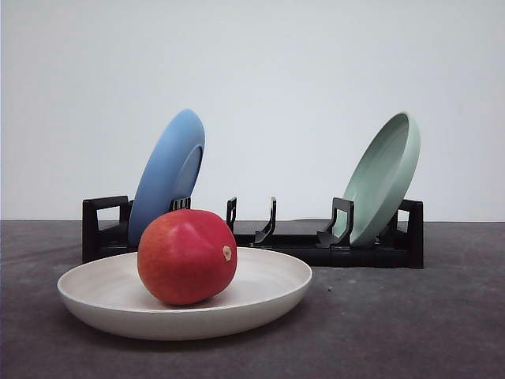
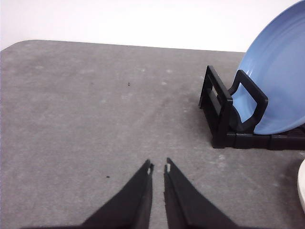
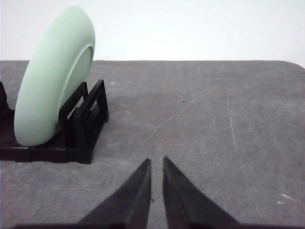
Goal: Place pomegranate in white plate
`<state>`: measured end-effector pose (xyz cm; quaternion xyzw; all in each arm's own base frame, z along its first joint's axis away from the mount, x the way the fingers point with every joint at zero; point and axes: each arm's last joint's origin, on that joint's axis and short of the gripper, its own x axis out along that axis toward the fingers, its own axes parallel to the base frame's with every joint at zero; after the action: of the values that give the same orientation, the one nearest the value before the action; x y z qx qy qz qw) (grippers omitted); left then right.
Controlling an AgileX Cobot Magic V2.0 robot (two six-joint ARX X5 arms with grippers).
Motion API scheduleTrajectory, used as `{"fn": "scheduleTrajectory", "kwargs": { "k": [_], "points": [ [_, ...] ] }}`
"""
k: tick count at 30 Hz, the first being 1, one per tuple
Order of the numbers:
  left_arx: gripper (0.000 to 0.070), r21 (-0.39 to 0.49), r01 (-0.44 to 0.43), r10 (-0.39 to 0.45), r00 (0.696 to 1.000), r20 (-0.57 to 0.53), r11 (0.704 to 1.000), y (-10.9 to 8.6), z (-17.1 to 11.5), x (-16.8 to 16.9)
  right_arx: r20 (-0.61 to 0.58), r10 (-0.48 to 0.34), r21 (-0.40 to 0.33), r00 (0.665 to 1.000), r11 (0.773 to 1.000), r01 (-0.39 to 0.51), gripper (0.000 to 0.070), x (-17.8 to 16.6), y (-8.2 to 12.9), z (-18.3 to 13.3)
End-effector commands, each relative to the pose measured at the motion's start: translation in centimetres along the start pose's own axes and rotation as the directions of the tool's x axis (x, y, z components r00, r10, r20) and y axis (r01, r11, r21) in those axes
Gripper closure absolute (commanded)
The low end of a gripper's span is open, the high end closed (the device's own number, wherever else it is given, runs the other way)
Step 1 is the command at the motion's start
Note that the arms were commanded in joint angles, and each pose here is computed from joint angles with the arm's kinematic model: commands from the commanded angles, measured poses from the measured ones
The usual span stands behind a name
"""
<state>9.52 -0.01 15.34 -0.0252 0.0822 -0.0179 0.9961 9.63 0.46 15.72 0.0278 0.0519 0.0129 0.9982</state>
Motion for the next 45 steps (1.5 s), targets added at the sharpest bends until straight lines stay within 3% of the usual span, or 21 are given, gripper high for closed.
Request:
{"fn": "scheduleTrajectory", "kwargs": {
  "k": [1, 45],
  "points": [
    [0.0674, 0.006, -0.002, 0.002, 1.0, -0.012, 1.0, 0.03, -0.38, 0.11, 0.006, 0.0, 0.011, 1.0, 1.0, 0.0, 0.066, 0.04, 0.0, -0.03],
    [0.0674, 0.006, -0.002, 0.002, 1.0, -0.012, 1.0, 0.04, -0.38, 0.11, 0.006, 0.0, 0.011, 1.0, 1.0, 0.0, 0.066, 0.04, 0.0, -0.03]
  ]
}}
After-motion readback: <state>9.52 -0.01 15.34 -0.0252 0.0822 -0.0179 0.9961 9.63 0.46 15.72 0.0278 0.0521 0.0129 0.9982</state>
